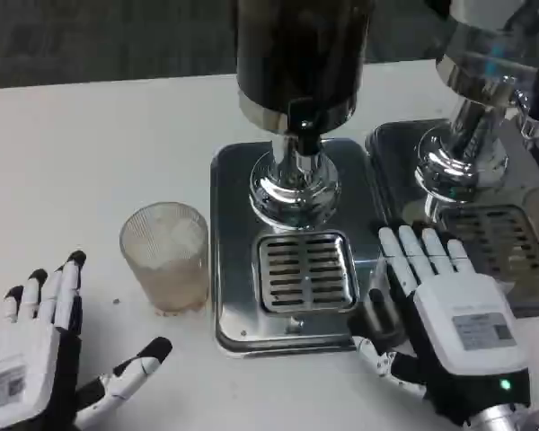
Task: Grasp the cup under the faucet to collect the drink, then remove the cup.
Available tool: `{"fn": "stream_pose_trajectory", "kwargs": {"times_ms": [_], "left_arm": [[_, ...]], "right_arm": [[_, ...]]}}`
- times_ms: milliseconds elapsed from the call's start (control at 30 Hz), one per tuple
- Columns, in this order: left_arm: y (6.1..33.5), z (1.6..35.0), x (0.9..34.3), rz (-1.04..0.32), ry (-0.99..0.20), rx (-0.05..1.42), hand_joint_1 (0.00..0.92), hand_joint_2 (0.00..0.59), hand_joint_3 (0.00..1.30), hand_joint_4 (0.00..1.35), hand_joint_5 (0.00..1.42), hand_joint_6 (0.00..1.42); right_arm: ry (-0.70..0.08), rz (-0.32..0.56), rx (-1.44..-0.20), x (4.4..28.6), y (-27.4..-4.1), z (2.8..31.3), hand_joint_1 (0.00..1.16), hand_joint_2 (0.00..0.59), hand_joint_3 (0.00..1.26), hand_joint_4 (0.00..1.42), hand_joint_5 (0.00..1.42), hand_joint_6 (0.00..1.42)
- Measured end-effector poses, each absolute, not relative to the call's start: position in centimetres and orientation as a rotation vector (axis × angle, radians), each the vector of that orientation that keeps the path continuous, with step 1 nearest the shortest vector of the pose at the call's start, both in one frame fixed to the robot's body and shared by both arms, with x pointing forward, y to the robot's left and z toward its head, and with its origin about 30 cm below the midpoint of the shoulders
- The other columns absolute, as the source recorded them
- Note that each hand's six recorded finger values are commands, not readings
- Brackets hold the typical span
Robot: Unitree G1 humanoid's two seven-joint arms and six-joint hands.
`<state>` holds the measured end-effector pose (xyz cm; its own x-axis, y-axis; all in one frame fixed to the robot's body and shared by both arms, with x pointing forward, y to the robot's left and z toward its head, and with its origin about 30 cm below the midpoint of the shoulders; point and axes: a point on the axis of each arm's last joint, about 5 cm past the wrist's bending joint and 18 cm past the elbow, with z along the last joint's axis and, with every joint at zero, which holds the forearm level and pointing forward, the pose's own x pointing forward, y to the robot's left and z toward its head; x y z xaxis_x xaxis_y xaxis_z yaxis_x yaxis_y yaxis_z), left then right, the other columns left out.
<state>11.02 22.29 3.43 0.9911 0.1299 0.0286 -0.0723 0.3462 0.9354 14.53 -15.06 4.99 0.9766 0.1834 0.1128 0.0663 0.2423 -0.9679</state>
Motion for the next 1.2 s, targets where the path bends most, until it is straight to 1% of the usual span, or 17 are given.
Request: {"fn": "stream_pose_trajectory", "kwargs": {"times_ms": [600,633,667,733,800,833,933,1100,1200], "left_arm": [[22.4,3.4,11.1,0.135,0.047,1.209,0.0,0.091,0.0,0.0,0.0,0.0],[22.4,3.4,11.1,0.135,0.047,1.209,0.0,0.09,0.0,0.0,0.0,0.0],[22.4,3.4,11.1,0.135,0.047,1.209,0.0,0.077,0.0,0.0,0.0,0.0],[22.5,3.5,11.1,0.157,0.031,1.173,0.0,0.05,0.0,0.0,0.0,0.0],[22.8,3.7,11.2,0.193,0.019,1.127,0.0,0.043,0.0,0.0,0.0,0.0],[23.3,3.6,11.5,0.223,0.028,1.092,0.0,0.03,0.0,0.0,0.0,0.0],[24.3,3.1,11.8,0.271,0.054,1.039,0.0,0.022,0.0,0.0,0.0,0.0],[25.1,2.4,12.6,0.296,0.02,0.982,0.0,0.006,0.0,0.0,0.0,0.0],[25.3,1.8,13.9,0.293,0.004,0.939,0.0,0.001,0.0,0.0,0.0,0.0]], "right_arm": [[-0.228,0.083,-1.315,14.7,-14.7,5.1,0.39,0.392,0.0,0.0,0.0,0.02],[-0.228,0.083,-1.315,14.7,-14.7,5.1,0.39,0.392,0.0,0.0,0.0,0.02],[-0.229,0.082,-1.316,14.8,-14.6,5.1,0.39,0.392,0.0,0.0,0.0,0.02],[-0.232,0.082,-1.315,14.9,-14.6,5.1,0.39,0.392,0.0,0.0,0.0,0.02],[-0.234,0.081,-1.314,15.0,-14.6,5.1,0.39,0.392,0.0,0.0,0.0,0.02],[-0.234,0.081,-1.314,15.0,-14.5,5.1,0.39,0.392,0.0,0.0,0.0,0.02],[-0.231,0.079,-1.314,15.0,-14.5,5.1,0.39,0.392,0.0,0.0,0.0,0.02],[-0.22,0.072,-1.31,14.9,-14.3,5.0,0.39,0.392,0.0,0.0,0.0,0.02],[-0.21,0.062,-1.305,14.9,-14.1,5.0,0.39,0.392,0.0,0.0,0.0,0.03]]}}
